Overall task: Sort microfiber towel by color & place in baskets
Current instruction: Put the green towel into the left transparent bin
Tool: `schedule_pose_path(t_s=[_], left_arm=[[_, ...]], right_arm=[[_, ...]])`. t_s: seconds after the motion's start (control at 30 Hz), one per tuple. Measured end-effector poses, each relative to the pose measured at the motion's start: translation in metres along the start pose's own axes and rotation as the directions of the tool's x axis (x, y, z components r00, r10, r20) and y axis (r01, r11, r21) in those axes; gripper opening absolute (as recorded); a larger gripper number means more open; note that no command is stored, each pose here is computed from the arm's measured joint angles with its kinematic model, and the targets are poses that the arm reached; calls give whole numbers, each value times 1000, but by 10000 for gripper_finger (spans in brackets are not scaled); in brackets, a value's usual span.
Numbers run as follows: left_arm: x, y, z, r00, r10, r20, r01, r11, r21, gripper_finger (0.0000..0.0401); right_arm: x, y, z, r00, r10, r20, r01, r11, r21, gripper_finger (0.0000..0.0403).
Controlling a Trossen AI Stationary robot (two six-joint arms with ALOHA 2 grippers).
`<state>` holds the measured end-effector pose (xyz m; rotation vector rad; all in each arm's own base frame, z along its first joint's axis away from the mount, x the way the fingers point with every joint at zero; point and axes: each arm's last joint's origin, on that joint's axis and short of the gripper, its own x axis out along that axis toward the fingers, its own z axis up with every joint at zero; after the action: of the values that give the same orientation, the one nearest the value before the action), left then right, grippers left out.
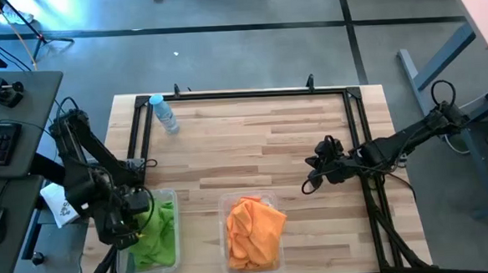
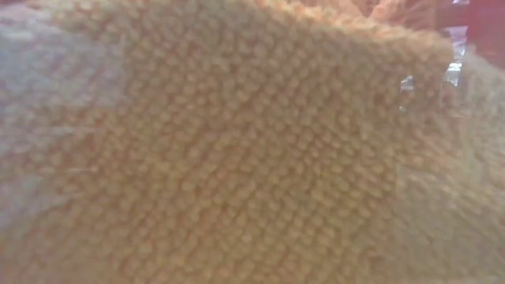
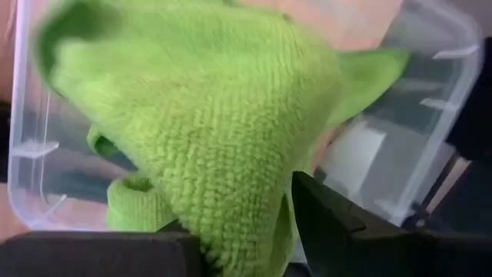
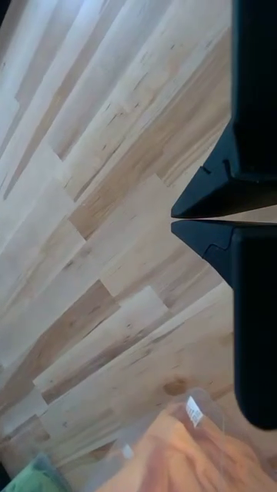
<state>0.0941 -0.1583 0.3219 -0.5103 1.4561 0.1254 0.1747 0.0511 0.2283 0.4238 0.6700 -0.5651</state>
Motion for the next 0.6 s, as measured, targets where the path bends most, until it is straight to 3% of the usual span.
schedule_pose_path(t_s=[0.13, 0.4, 0.6], left_arm=[[0, -9, 6, 1000, 1, 17, -1, 1000, -21, 103], [28, -34, 16, 996, 41, 82, -39, 999, -26, 103], [50, -40, 16, 984, 168, 51, -169, 985, 23, 104]], right_arm=[[1, -1, 2, 1000, -7, 3, 7, 1000, -14, 11], [3, -3, 4, 1000, -18, 6, 18, 999, -29, 11], [3, -3, 4, 1000, -15, 4, 15, 1000, -20, 11]])
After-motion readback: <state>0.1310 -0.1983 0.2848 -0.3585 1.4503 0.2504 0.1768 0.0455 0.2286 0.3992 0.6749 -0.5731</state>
